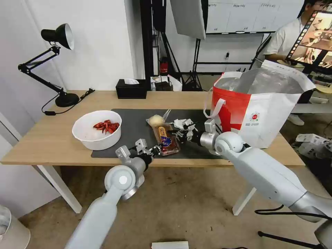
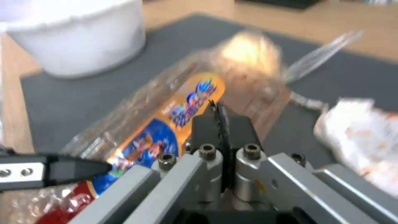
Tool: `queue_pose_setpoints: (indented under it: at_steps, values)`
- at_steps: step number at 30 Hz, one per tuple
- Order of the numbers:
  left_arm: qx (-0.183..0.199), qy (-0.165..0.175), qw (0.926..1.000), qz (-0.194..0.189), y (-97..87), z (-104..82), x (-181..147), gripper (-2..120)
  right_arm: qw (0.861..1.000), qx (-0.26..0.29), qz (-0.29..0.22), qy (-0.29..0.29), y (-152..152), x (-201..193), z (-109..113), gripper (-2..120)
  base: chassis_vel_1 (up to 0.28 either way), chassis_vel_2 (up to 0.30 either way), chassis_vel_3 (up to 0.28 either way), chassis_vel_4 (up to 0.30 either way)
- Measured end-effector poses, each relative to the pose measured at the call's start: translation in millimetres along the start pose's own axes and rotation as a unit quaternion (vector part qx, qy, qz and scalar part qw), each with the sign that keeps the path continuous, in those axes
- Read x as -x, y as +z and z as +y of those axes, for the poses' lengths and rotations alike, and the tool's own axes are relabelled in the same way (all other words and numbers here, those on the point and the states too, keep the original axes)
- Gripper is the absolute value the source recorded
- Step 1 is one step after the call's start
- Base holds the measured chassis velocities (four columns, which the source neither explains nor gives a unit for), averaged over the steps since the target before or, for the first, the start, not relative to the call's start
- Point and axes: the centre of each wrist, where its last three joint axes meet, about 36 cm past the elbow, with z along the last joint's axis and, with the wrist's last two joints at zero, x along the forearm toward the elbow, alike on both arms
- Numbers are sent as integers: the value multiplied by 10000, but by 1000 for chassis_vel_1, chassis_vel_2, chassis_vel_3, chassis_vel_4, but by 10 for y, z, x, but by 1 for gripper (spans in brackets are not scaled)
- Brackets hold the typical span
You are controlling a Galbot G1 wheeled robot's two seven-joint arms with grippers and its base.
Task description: Pick up the trash from the table and place it into the takeout bag.
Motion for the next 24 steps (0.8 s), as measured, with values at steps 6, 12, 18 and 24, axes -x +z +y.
queue_pose_setpoints:
  at_steps: [6,12,18,24]
  values:
    - [144,180,9995,-230,-62,-64,-80,0,9963,159,-754,388,-143,-333,57,0,0,0,0,0]
    - [376,215,9975,-552,-207,-125,-106,0,9819,410,-1333,1284,-34,-789,337,16,0,0,0,0]
    - [658,338,9913,-1086,-559,-194,-159,0,9662,342,-1861,1749,237,-1313,820,41,0,0,0,0]
    - [1049,691,9807,-1498,-899,-448,-180,0,9615,189,-1842,2032,551,-1654,1326,61,0,0,0,0]
